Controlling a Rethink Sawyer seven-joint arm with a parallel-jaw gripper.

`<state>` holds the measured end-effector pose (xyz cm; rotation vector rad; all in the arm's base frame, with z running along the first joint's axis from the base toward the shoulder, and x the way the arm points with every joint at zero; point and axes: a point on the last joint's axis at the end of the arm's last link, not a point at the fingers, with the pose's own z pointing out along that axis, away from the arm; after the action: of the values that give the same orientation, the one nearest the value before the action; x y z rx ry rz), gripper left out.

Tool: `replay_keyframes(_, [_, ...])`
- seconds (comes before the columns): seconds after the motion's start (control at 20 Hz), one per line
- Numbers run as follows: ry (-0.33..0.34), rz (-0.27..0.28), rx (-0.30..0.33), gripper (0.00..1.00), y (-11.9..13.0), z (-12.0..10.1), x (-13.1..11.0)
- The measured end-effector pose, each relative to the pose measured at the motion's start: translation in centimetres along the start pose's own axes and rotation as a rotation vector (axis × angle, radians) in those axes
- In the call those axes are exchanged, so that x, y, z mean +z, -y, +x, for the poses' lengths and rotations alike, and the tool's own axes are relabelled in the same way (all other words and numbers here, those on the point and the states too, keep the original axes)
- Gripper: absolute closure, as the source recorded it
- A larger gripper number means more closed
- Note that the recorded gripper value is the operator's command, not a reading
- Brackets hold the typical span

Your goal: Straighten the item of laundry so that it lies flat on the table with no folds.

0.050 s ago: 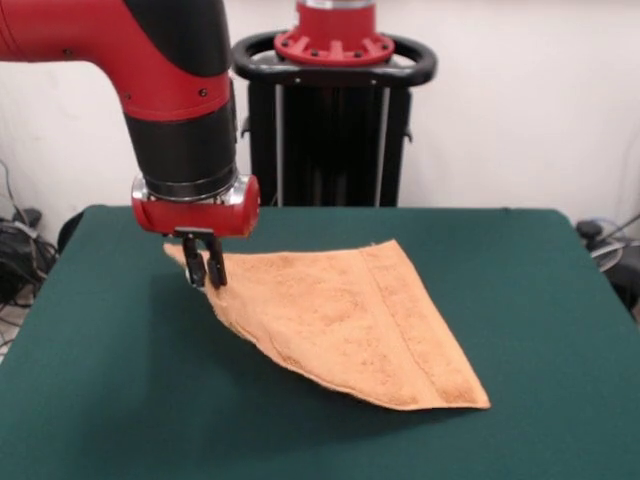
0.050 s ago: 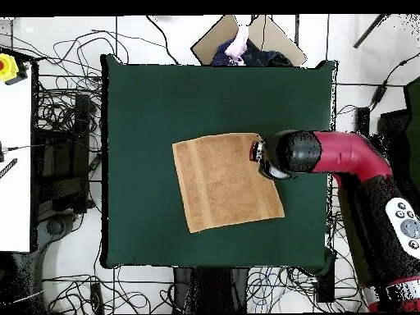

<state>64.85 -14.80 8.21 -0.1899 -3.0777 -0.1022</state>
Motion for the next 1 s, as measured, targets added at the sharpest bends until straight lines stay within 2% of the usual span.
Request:
replay_keyframes(0.05, [-0.002, -0.002, 0.001, 0.00, 0.0, 0.0, 0.1])
replay_keyframes(1.0, [0.006, -0.008, 0.024, 0.00, 1.5, 0.2, 0.1])
